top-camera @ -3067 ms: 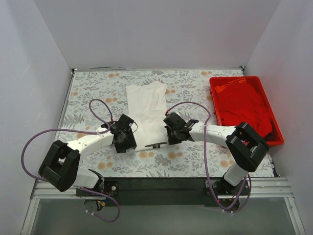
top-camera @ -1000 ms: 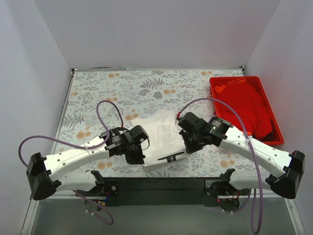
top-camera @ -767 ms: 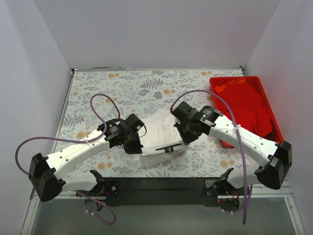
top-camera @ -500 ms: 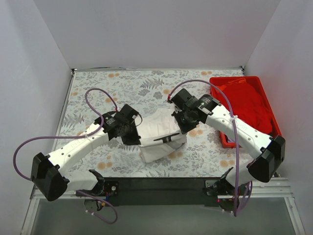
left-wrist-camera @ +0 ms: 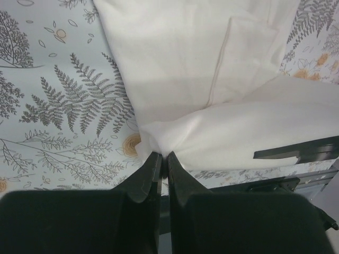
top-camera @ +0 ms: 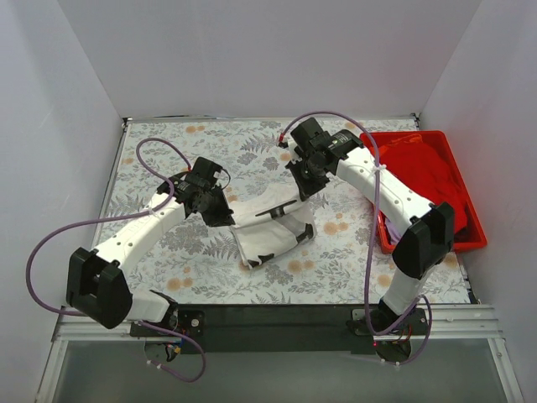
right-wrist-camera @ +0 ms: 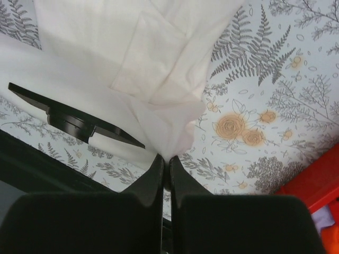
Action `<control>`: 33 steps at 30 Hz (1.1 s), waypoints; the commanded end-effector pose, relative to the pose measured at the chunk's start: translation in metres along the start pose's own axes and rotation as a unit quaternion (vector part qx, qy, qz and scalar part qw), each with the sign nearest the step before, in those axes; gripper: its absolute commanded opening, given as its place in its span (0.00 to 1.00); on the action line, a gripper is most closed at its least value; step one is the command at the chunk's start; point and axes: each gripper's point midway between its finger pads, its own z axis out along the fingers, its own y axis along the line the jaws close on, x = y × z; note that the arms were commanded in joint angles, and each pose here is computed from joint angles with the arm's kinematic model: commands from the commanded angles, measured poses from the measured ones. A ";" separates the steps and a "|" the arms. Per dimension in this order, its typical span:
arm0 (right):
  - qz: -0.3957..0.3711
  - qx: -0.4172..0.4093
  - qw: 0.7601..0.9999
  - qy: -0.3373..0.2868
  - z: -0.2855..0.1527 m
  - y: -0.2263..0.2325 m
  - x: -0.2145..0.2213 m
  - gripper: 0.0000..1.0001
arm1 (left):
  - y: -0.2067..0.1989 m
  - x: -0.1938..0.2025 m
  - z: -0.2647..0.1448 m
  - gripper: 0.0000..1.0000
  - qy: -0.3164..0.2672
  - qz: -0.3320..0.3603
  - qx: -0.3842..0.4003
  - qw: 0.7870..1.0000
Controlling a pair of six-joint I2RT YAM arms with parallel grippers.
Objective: Fold and stack the t-shirts
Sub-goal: Fold the tshirt
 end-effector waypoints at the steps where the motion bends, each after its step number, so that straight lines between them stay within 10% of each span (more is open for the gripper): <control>1: -0.021 -0.014 0.999 -0.025 0.003 -0.007 -0.025 0.01 | 0.003 -0.018 0.004 0.00 -0.021 0.004 0.005 1.000; 27: 0.029 -0.031 0.997 -0.071 0.122 -0.057 -0.062 0.03 | 0.048 -0.078 0.095 0.01 -0.107 -0.033 -0.072 0.991; 33: 0.038 -0.022 0.992 -0.116 0.094 -0.060 -0.075 0.38 | 0.036 -0.085 0.068 0.43 -0.131 -0.027 -0.046 0.990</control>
